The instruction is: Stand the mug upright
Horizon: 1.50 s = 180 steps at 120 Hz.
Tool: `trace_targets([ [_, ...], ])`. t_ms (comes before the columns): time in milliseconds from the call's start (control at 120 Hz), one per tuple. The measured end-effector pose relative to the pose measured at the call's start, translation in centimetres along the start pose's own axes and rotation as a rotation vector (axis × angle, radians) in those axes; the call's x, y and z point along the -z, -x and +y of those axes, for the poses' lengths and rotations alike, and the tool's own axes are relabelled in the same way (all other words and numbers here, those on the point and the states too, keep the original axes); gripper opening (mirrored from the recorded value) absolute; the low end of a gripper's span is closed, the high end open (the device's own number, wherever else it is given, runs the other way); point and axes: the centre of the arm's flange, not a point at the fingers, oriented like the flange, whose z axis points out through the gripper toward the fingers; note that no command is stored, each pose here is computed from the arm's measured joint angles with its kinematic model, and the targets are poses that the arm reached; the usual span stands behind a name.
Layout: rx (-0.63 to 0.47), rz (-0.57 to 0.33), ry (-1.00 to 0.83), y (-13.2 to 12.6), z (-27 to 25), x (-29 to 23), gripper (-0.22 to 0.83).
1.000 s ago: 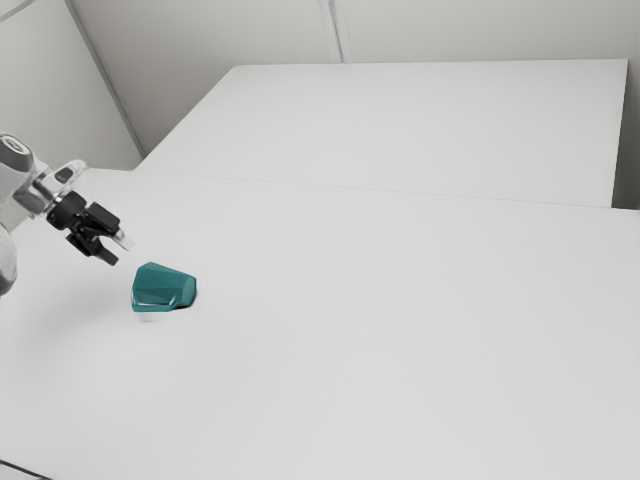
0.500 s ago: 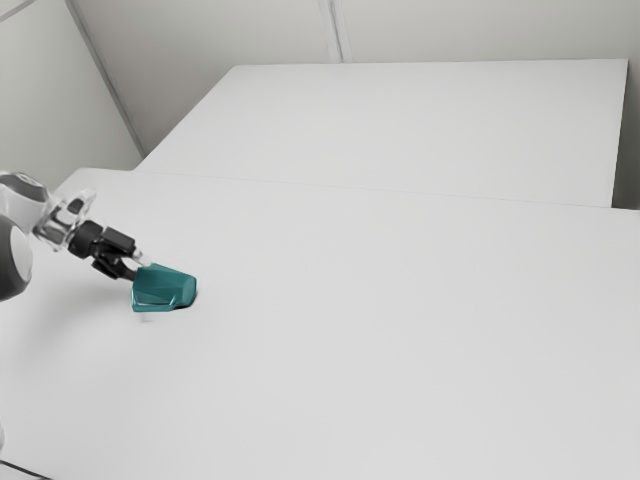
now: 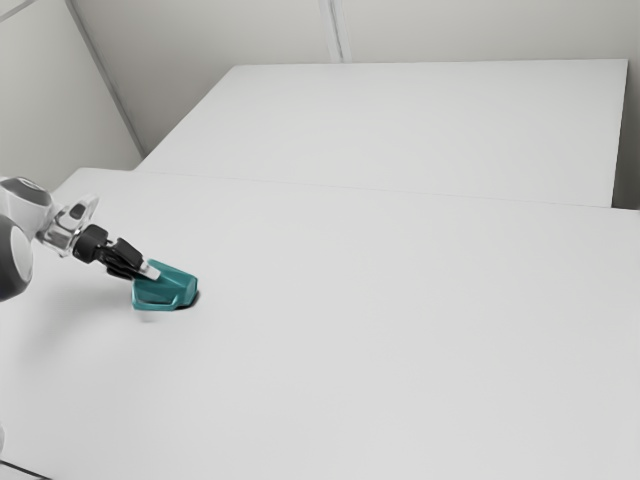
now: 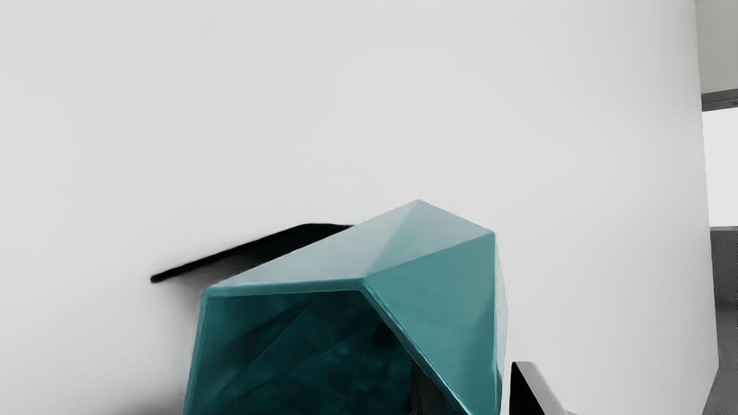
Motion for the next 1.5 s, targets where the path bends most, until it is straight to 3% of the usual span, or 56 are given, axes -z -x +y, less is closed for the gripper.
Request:
trace_targets([
  [233,-0.033,0.015,0.033,-0.5,0.9,-0.2,-0.13],
  [500,-0.147,0.02,0.027,-2.0,7.3,1.6,-0.14],
  [767,-0.319,-0.181,-0.221,-5.8,18.6,-0.8,-0.15],
  [892,-0.355,-0.271,-0.385,-7.4,21.5,-3.0,-0.16],
  [1117,-0.36,-0.355,-0.617,-8.9,24.3,-8.5,-0.17],
  [1500,-0.242,-0.284,-0.784,-8.6,26.3,-15.6,-0.17],
])
